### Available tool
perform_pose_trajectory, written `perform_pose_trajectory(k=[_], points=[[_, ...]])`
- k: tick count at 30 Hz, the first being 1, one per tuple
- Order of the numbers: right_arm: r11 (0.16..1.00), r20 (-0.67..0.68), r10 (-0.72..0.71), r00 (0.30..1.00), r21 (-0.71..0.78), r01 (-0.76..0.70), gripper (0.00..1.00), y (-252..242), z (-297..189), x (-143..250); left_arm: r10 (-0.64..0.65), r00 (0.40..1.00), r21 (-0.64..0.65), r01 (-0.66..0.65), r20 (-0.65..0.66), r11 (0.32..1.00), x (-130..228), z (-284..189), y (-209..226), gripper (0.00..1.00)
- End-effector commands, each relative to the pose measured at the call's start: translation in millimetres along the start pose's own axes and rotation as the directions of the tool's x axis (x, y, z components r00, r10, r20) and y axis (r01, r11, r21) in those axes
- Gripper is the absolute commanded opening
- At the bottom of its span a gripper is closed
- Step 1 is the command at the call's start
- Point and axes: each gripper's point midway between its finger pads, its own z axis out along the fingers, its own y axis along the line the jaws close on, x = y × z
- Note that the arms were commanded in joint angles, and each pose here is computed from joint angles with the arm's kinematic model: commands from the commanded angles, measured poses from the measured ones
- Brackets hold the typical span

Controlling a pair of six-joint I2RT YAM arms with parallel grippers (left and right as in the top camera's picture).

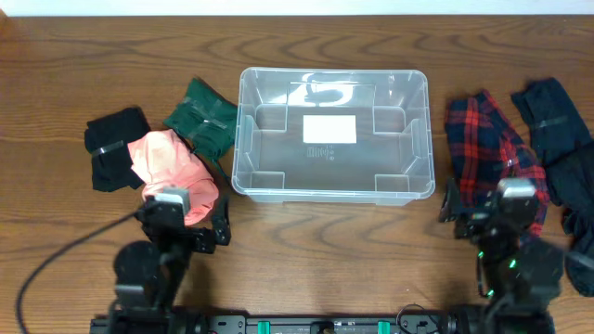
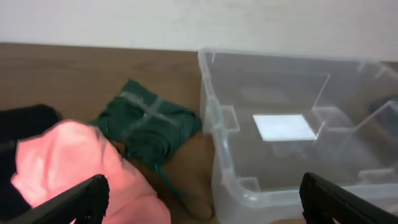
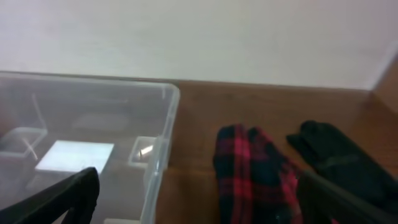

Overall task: Pack container
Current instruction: 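Move the right gripper to the red plaid shirt and grasp it, then lift the plaid shirt with the right gripper and drop it into the bin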

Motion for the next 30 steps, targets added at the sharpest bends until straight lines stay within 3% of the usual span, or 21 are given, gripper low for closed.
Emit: perform_pose_trajectory(k=[1, 5, 9, 13, 17, 24, 30], points=[[0.999, -0.114, 0.016, 0.993, 0.038, -0.011, 0.99, -5.6, 14.0, -17.5, -0.023, 0.997, -0.007, 0.022, -0.079, 1.0, -19.8, -0.9, -3.4, 0.98], [0.993, -0.346, 0.044, 0.937, 0.12, -0.003, 0.99, -25.5, 35.7, -16.7, -0.054, 0.959, 0.01, 0.059, -0.28, 0.998, -13.7, 2.5, -10.9, 0.98], [0.985, -0.575, 0.099, 0.812, 0.174, 0.004, 0.99, -47.3, 54.2, -9.9, -0.084, 0.87, -0.022, 0.084, -0.485, 0.996, 4.2, 2.5, -10.2, 0.98], [0.982, -0.671, 0.11, 0.734, 0.187, 0.024, 0.99, -54.6, 70.1, -5.2, -0.112, 0.788, -0.054, 0.099, -0.605, 0.994, 19.3, 2.3, -8.4, 0.98], [0.981, -0.725, 0.116, 0.679, 0.189, 0.034, 0.99, -58.8, 92.6, 20.0, -0.122, 0.754, -0.066, 0.104, -0.645, 0.992, 28.0, 7.2, -6.6, 0.98], [0.953, -0.875, 0.147, 0.461, 0.251, 0.172, 0.99, -85.6, 113.9, 100.7, -0.124, 0.748, -0.068, 0.104, -0.652, 0.992, 29.5, 9.5, -6.1, 0.98], [0.954, -0.934, 0.155, 0.322, 0.226, 0.197, 0.99, -89.0, 137.5, 169.5, -0.124, 0.748, -0.068, 0.104, -0.652, 0.992, 29.5, 9.5, -6.1, 0.98]])
